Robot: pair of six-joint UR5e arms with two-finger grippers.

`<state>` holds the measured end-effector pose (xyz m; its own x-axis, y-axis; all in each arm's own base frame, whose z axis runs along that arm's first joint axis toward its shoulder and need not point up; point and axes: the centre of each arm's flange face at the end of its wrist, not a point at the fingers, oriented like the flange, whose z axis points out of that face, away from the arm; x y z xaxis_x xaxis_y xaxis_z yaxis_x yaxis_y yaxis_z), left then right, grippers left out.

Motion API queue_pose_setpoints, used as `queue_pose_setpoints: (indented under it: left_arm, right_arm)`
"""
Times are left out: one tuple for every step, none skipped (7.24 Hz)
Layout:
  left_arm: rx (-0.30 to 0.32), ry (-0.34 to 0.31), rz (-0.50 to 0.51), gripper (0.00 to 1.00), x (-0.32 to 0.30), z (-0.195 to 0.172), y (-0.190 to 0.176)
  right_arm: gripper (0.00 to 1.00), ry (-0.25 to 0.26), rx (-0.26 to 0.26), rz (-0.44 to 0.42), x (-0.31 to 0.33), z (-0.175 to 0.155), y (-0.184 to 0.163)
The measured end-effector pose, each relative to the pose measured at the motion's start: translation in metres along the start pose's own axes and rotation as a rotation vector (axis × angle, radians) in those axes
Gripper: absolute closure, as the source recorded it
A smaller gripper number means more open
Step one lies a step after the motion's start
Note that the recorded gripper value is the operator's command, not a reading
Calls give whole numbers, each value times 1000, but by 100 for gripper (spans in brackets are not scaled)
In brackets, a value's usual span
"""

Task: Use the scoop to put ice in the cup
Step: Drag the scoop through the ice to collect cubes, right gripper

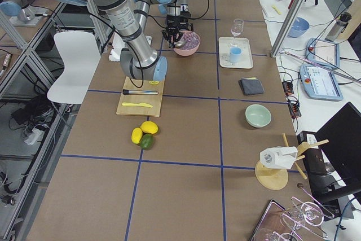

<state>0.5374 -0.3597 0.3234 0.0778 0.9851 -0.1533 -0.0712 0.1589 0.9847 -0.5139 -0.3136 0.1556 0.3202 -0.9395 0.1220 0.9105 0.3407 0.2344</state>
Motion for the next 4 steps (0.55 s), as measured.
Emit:
queue_pose_setpoints:
  left_arm:
    - [0, 0, 0, 1, 0, 0, 0]
    - [0, 0, 0, 1, 0, 0, 0]
    - [0, 0, 0, 1, 0, 0, 0]
    - [0, -1, 0, 1, 0, 0, 0]
  right_arm:
    - [100, -1, 4, -5, -3, 3, -2]
    - [100, -2, 16, -11, -5, 8, -4]
    - [100, -3, 32, -13, -5, 13, -6]
    - [100, -4, 43, -10, -5, 16, -7]
